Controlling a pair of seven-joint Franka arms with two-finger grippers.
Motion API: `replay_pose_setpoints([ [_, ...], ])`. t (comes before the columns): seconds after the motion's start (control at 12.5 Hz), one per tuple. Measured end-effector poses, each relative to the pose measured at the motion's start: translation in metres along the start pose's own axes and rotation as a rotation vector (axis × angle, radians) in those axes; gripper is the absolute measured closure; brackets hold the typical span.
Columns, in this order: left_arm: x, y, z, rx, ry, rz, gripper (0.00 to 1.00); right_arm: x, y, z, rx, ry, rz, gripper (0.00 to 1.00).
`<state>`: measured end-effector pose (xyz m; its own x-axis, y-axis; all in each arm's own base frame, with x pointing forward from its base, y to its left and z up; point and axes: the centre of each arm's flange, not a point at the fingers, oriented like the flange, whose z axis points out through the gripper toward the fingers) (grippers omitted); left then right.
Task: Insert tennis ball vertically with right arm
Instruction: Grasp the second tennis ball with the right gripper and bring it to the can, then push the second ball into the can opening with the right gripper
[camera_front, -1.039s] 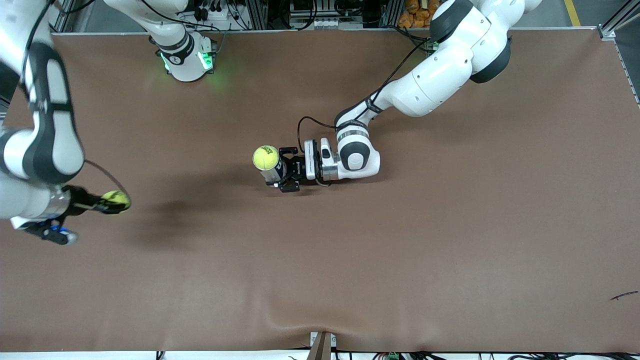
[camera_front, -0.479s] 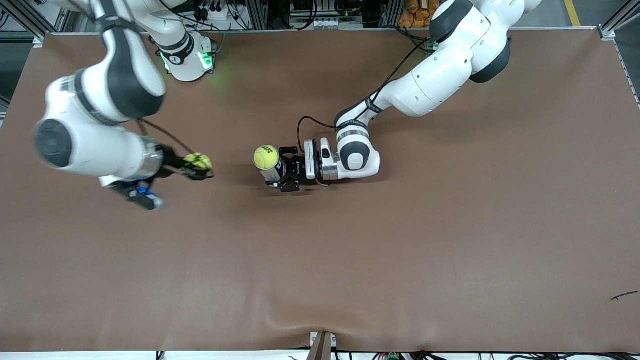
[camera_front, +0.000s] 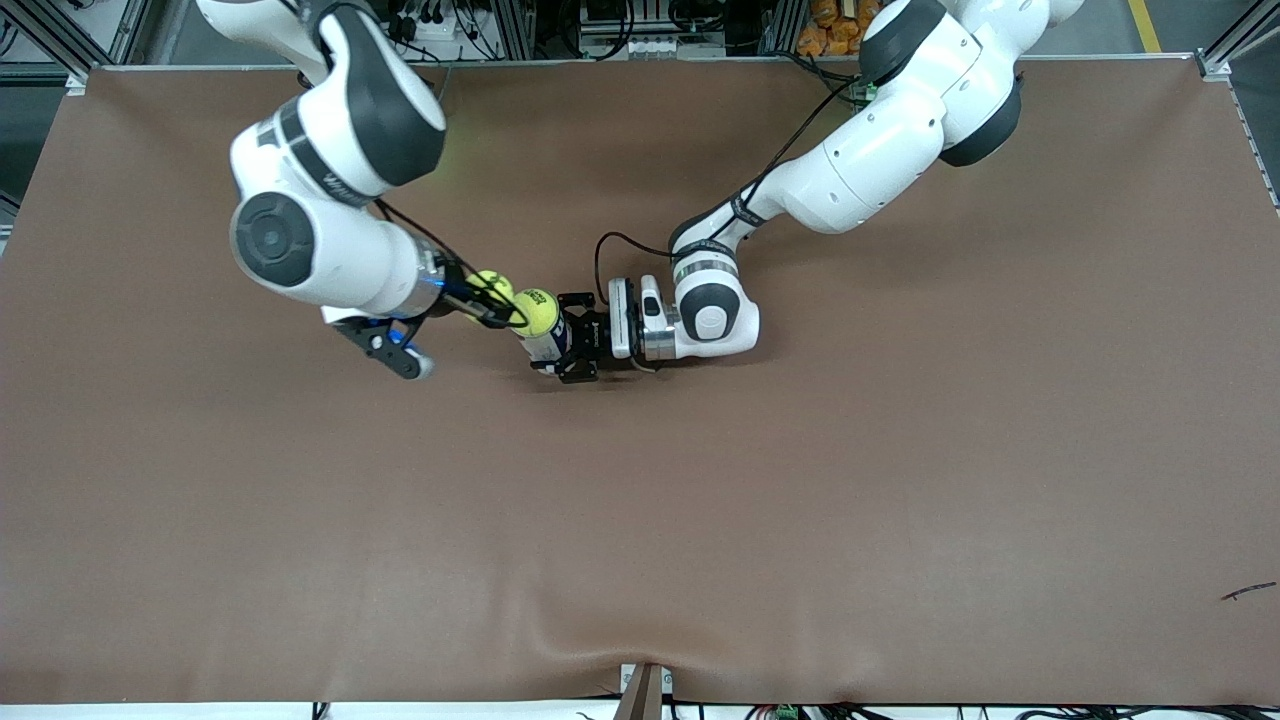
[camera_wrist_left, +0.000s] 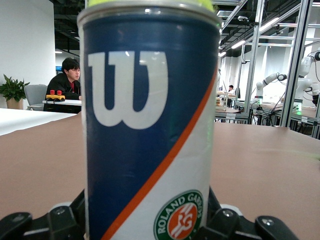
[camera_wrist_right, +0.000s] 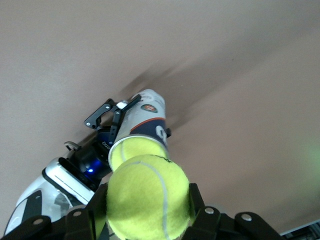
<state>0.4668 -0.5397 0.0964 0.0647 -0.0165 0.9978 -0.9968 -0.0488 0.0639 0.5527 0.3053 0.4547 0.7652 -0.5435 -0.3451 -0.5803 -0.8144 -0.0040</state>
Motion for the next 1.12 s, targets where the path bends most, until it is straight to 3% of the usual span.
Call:
replay_pose_setpoints([
  [0.48,0.0,0.0,0.0,-0.001,0.0,0.0,0.12,0.008,-0.014,0.048,-0.011,0.009,0.022,0.33],
  [0.8,0.0,0.0,0.0,0.0,0.0,-0.001,0.12,-0.007,-0.034,0.082,-0.003,0.032,0.044,0.33],
  [1.12,-0.001,0.0,0.0,0.0,0.0,-0.001,0.12,-0.004,-0.033,0.083,-0.007,0.032,0.053,0.33],
])
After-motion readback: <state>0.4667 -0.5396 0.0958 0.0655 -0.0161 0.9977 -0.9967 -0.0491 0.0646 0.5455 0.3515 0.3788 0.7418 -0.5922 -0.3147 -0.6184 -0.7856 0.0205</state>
